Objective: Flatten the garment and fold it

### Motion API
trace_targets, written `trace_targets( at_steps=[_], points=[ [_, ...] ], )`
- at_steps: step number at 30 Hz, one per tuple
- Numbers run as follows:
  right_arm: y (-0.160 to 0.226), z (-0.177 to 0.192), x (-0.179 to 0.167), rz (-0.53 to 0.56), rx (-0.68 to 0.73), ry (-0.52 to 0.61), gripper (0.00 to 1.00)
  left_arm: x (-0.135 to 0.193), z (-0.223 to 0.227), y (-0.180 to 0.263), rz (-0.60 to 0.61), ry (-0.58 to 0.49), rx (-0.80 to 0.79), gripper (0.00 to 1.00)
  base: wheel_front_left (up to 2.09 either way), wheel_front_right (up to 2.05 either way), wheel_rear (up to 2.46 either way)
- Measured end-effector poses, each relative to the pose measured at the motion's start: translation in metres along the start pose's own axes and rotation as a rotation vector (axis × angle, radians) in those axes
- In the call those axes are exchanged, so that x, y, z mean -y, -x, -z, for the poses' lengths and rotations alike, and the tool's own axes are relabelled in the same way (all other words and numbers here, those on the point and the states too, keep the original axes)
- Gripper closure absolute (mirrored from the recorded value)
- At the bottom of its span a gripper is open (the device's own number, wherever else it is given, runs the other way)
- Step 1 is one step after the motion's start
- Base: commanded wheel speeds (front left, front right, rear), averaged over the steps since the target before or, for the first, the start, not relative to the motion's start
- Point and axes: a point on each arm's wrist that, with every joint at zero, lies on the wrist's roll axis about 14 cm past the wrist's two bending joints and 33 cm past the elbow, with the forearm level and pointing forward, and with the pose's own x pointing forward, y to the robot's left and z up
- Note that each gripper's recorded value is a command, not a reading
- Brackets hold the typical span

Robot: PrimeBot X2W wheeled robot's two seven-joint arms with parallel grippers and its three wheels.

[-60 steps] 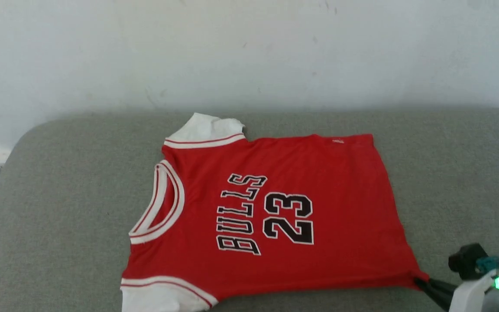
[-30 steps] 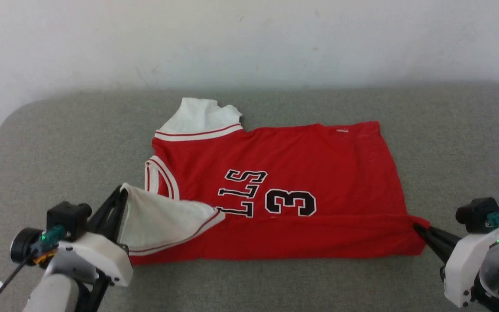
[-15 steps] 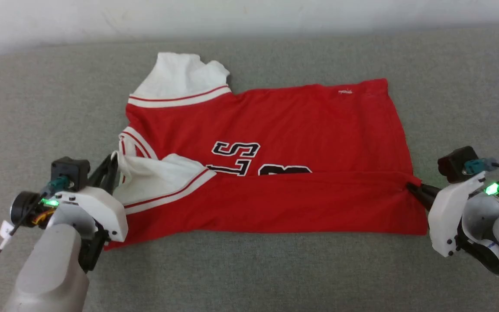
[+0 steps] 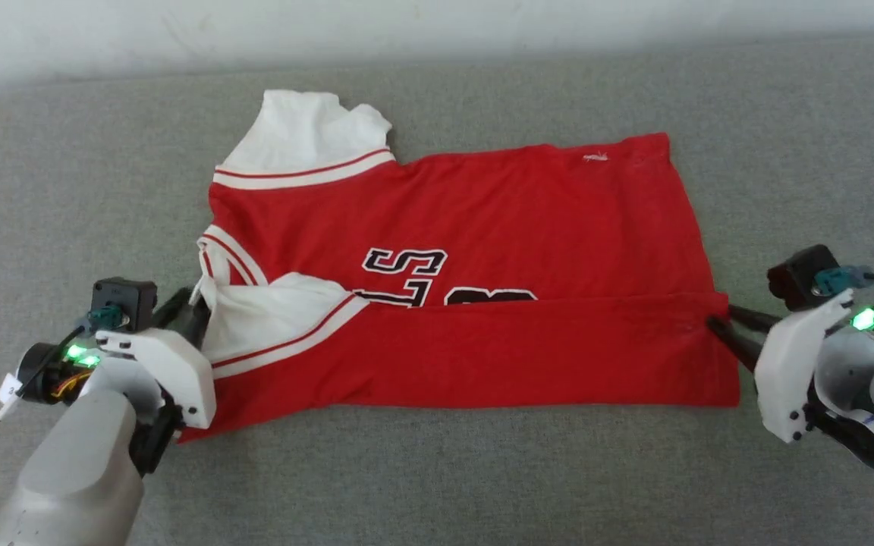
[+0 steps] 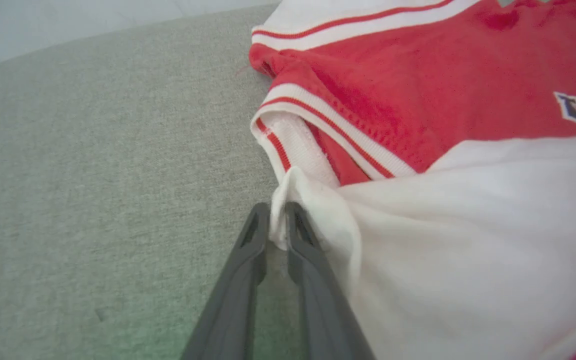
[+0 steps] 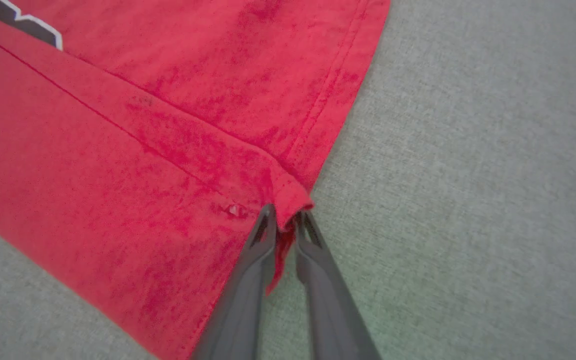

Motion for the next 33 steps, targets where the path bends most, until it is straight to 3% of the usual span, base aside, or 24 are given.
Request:
trace_targets(
  at_steps=[7, 14, 22, 29, 33],
  points=[
    [0.032, -0.024, 0.011, 0.04, 0.131, 0.021, 0.0, -0.019, -0.032, 0.024, -0.009, -0.092, 0.054, 0.0, 0.0, 0.0, 0.0],
    [0.055, -0.041, 0.006, 0.05, 0.202, 0.04, 0.0, -0.021, -0.074, 0.043, 0.032, -0.201, 0.004, 0.0, 0.0, 0.0, 0.0],
    [0.05, -0.045, -0.008, 0.023, 0.193, 0.052, 0.0, 0.009, -0.057, 0.059, 0.172, -0.135, -0.32, 0.0, 0.0, 0.0, 0.0],
    [0.044, -0.038, -0.016, 0.002, 0.152, 0.049, 0.0, 0.014, -0.006, 0.072, 0.212, -0.187, -0.671, 0.0, 0.0, 0.0, 0.0],
    [0.041, -0.037, -0.016, 0.0, 0.144, 0.045, 0.0, 0.012, 0.016, 0.07, 0.207, -0.193, -0.765, 0.0, 0.0, 0.0, 0.0]
  ],
)
